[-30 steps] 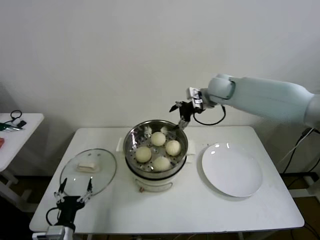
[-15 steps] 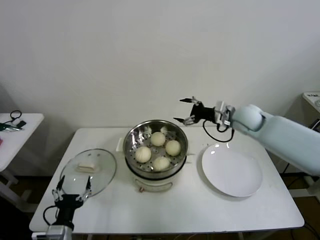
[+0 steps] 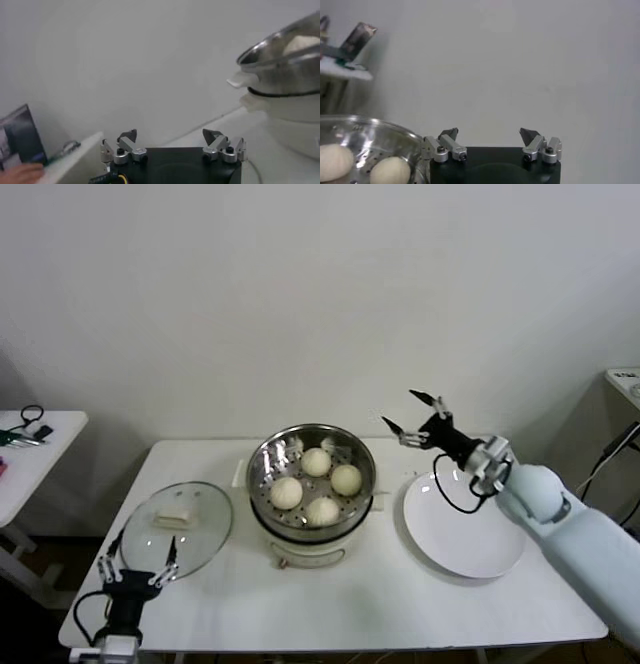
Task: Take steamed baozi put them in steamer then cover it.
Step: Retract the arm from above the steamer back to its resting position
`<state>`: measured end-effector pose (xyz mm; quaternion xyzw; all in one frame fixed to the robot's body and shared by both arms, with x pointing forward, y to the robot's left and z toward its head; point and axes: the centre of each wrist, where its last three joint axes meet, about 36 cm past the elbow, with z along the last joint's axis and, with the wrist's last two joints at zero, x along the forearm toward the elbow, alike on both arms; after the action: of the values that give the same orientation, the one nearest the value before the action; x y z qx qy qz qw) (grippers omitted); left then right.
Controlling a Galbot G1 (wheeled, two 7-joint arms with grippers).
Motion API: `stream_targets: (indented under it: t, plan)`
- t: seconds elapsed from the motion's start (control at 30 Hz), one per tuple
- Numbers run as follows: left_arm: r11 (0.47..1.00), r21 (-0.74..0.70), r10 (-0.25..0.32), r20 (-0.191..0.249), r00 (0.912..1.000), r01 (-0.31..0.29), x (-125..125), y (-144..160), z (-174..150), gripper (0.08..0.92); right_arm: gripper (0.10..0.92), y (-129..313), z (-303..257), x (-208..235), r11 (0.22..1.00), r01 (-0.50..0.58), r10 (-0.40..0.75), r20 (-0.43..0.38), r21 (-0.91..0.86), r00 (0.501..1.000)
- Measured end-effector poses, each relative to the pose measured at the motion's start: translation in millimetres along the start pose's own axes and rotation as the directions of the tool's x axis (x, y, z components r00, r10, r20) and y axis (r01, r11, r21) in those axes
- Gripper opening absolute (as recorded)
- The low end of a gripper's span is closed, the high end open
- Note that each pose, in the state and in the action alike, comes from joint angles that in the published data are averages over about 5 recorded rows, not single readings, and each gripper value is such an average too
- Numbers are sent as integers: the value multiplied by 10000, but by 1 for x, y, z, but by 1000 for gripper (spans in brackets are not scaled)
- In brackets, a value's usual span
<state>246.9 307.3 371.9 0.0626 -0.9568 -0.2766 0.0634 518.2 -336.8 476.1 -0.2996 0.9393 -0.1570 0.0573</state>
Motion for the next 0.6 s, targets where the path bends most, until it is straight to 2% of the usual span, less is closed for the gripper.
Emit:
stream_targets:
  t: [0.13, 0.27, 0.6]
  plan:
    - [9885, -1511, 80, 192, 9998, -50, -1, 2, -4, 823, 823, 14, 13, 24, 9948, -823, 826, 19, -594, 9966]
    - [9498, -3127, 227, 346, 9991, -108, -4, 2, -6, 823, 823, 25, 28, 49, 9807, -1614, 1607, -152, -1103, 9869]
    - [7713, -6362, 736, 609, 9954, -181, -19, -10, 3, 823, 823, 61, 59, 103, 9429, -2815, 2678, -973, -1778, 9585]
